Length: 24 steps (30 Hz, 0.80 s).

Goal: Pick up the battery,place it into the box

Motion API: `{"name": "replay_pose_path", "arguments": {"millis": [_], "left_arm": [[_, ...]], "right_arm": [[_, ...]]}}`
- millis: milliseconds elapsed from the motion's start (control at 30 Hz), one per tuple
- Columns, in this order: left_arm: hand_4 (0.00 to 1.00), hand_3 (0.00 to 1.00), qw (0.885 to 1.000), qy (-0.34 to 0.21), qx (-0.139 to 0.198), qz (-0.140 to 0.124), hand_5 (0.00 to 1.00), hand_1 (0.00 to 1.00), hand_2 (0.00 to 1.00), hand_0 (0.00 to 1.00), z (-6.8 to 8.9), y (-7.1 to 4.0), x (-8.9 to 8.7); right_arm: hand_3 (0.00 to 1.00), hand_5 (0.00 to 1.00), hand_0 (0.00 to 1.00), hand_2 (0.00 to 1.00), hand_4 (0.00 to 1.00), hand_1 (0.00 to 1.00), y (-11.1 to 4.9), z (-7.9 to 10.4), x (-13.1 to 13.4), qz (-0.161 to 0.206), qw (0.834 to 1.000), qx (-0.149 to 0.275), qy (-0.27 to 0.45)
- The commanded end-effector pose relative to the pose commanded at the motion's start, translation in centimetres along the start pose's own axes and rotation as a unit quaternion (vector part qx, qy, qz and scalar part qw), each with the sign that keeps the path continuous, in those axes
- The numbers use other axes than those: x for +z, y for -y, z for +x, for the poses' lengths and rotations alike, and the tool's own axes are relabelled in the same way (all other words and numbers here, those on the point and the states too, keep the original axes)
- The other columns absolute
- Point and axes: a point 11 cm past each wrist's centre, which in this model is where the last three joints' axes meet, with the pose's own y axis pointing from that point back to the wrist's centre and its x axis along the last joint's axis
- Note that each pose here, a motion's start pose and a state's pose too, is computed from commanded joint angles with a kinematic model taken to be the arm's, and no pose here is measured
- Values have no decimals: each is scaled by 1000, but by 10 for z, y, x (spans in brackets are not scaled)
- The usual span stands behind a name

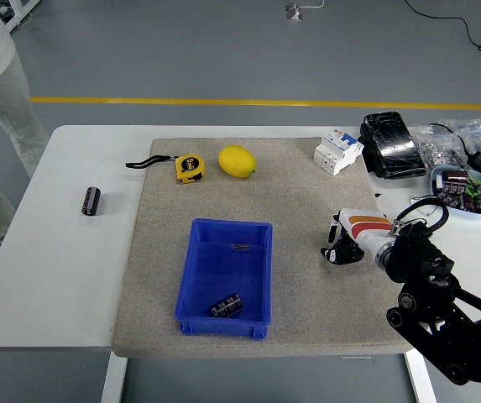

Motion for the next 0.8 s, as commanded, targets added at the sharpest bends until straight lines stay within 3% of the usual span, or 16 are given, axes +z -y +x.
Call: {"name": "replay_pose_path", "arguments": {"millis": [267,300,800], "left_arm": [[640,646,1000,2,1,3,741,528,554,597,1,1,-2],[640,647,1000,2,1,3,740,529,554,597,2,1,-2],[641,647,1000,0,1,-1,737,527,552,598,2,0,2]], "right_arm": [[452,169,316,454,812,395,0,4,-3,5,1000,4,-14],[463,206,353,480,894,415,0,5,-3,7,1000,4,-16],[474,188,441,510,881,442,-1,6,-8,19,999,-11,-42]]}}
